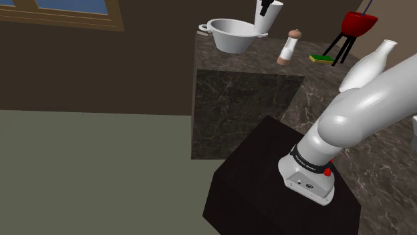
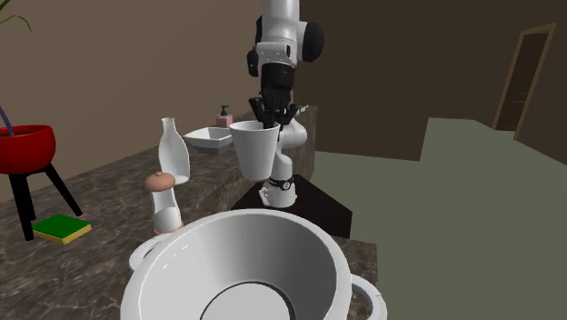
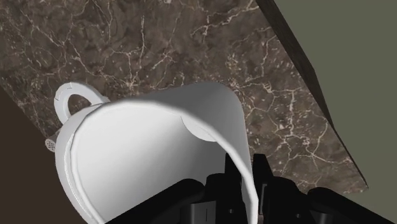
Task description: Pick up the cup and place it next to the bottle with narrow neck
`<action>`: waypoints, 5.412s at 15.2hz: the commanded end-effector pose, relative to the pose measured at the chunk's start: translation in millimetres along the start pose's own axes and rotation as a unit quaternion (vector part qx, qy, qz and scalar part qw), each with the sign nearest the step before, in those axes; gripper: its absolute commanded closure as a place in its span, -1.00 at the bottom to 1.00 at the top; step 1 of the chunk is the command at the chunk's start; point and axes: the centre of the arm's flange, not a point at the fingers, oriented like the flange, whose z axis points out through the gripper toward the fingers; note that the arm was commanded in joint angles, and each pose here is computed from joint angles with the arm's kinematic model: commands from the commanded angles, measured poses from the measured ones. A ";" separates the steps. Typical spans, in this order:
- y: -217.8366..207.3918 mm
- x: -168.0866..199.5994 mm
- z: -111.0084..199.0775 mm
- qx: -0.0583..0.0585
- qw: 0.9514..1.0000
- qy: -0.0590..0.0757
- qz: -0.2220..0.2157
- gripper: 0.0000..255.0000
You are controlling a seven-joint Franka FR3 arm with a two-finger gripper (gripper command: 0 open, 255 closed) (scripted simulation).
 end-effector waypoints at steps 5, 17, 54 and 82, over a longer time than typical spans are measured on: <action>6.7 5.8 -30.1 0.000 1.000 0.000 0.000 1.00; 20.9 17.6 -90.7 0.000 1.000 0.000 0.000 1.00; 33.8 -336.7 -204.6 0.000 1.000 0.000 0.000 1.00; 22.5 -568.8 -192.1 0.000 1.000 0.000 0.000 1.00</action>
